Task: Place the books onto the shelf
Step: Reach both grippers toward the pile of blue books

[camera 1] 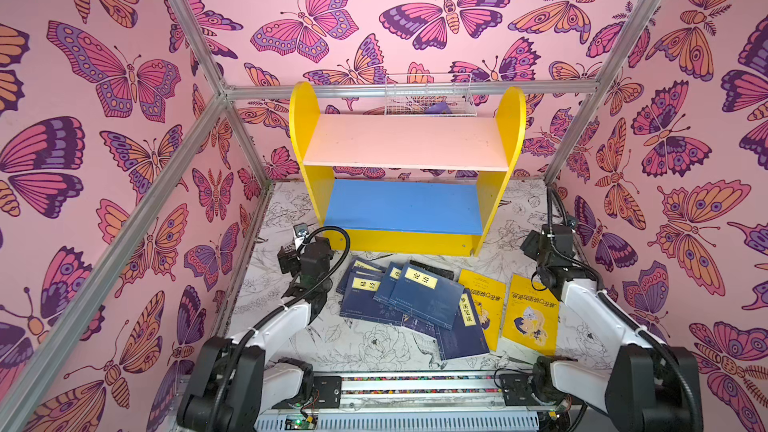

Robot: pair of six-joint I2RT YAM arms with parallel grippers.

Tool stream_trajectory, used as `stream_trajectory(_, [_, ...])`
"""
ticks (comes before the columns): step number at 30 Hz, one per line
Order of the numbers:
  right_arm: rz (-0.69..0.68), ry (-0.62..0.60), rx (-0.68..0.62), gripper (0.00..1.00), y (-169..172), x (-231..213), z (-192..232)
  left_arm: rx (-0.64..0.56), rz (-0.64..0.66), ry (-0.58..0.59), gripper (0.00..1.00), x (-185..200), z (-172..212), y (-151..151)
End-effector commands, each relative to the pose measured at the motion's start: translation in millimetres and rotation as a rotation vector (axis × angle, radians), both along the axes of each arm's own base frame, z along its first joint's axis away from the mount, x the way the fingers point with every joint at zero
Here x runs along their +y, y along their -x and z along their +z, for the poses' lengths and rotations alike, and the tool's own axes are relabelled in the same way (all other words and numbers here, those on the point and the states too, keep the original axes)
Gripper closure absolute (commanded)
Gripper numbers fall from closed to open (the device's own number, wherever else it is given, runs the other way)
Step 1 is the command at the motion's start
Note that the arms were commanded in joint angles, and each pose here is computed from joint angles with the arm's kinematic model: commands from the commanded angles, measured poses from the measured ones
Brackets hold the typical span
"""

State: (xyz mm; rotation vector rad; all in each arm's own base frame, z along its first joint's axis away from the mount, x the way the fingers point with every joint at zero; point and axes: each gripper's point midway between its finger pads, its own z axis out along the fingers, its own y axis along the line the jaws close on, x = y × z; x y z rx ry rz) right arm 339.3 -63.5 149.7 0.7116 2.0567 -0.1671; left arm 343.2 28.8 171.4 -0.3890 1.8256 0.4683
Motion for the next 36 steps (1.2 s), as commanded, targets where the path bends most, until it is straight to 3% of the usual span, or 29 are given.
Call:
stream_trajectory(1, [0.055, -0.046, 0.092, 0.18, 27.4, 31.3, -0.7, 0.044, 0.088, 0.072, 0.01, 5.2, 5.1, 26.2])
stream_trajectory(6, [0.399, -0.058, 0.067, 0.17, 28.0, 113.9, 21.6, 0.198, -0.104, 0.462, 0.01, -50.6, -17.1, 49.2])
stream_trajectory(9, [0.470, -0.123, 0.048, 0.16, 20.5, 138.2, 35.1, 0.288, -0.214, 0.572, 0.01, -90.2, -32.4, 64.3])
stream_trajectory(13, [0.484, -0.160, -0.024, 0.17, 0.5, 149.2, 57.0, 0.356, -0.341, 0.578, 0.01, -132.2, -38.9, 79.3])
stream_trajectory(20, [0.494, -0.194, -0.060, 0.16, -28.5, 158.5, 78.8, 0.392, -0.432, 0.552, 0.01, -169.8, -39.7, 89.6])
stream_trajectory(36, [0.428, -0.207, -0.088, 0.18, -93.3, 109.6, 109.3, 0.530, -0.672, 0.565, 0.00, -225.0, -43.7, 101.1])
